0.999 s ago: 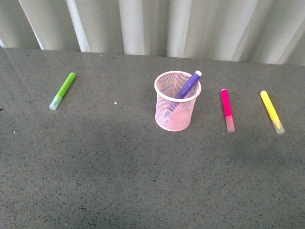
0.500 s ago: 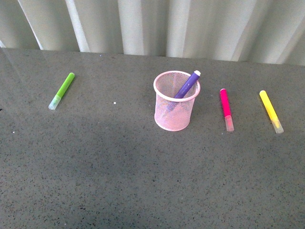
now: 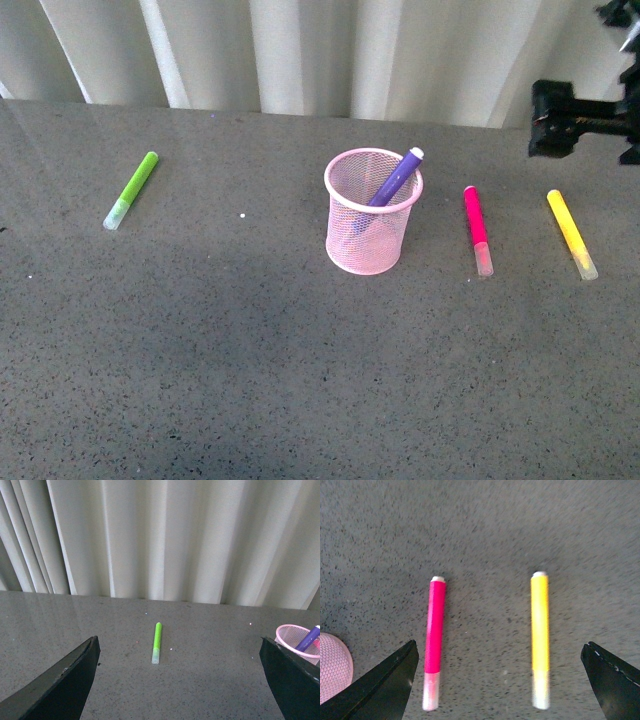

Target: Insert purple and pink pens into pink cup

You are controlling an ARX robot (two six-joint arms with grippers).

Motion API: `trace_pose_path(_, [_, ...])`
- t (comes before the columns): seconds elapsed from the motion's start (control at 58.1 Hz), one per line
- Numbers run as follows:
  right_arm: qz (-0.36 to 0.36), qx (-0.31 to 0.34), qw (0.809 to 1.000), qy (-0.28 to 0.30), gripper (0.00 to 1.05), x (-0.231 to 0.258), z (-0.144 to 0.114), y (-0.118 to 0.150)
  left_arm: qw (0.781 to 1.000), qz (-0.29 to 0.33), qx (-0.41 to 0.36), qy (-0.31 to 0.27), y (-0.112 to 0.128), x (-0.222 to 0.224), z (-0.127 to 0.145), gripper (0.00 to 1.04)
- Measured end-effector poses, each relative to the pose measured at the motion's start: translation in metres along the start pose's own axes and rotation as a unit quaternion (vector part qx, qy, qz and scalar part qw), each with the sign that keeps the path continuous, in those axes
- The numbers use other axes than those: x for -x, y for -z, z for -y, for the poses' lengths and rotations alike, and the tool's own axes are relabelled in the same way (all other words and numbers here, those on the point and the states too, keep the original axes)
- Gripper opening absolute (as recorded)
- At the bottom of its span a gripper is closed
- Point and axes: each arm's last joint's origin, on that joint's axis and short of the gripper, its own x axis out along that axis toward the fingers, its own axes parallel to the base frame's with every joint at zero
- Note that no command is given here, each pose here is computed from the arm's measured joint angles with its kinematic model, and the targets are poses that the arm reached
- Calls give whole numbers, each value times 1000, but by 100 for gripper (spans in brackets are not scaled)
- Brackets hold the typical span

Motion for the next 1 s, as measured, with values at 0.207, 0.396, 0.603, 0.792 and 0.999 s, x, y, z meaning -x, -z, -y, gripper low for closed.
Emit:
trace_pose_path(0.207, [-54,-43,998,2,98,-32,-11,-1,1000,0,0,0,0,0,0,98])
trace_pose_path(0.396, [-76,-69,995,0,98,-54,-18,-5,1000,0,0,0,0,0,0,98])
trace_pose_path(0.603, [-63,-69,995,-18,98,-64,-26,-10,1000,0,0,0,0,0,0,98])
trace_pose_path(0.792, [-57,-62,996,-21,98,-69,-33,-9,1000,0,0,0,0,0,0,98])
trace_pose_path(0.999, [-77,-64,995,-26,98,-78,-42,2,1000,0,0,0,0,0,0,98])
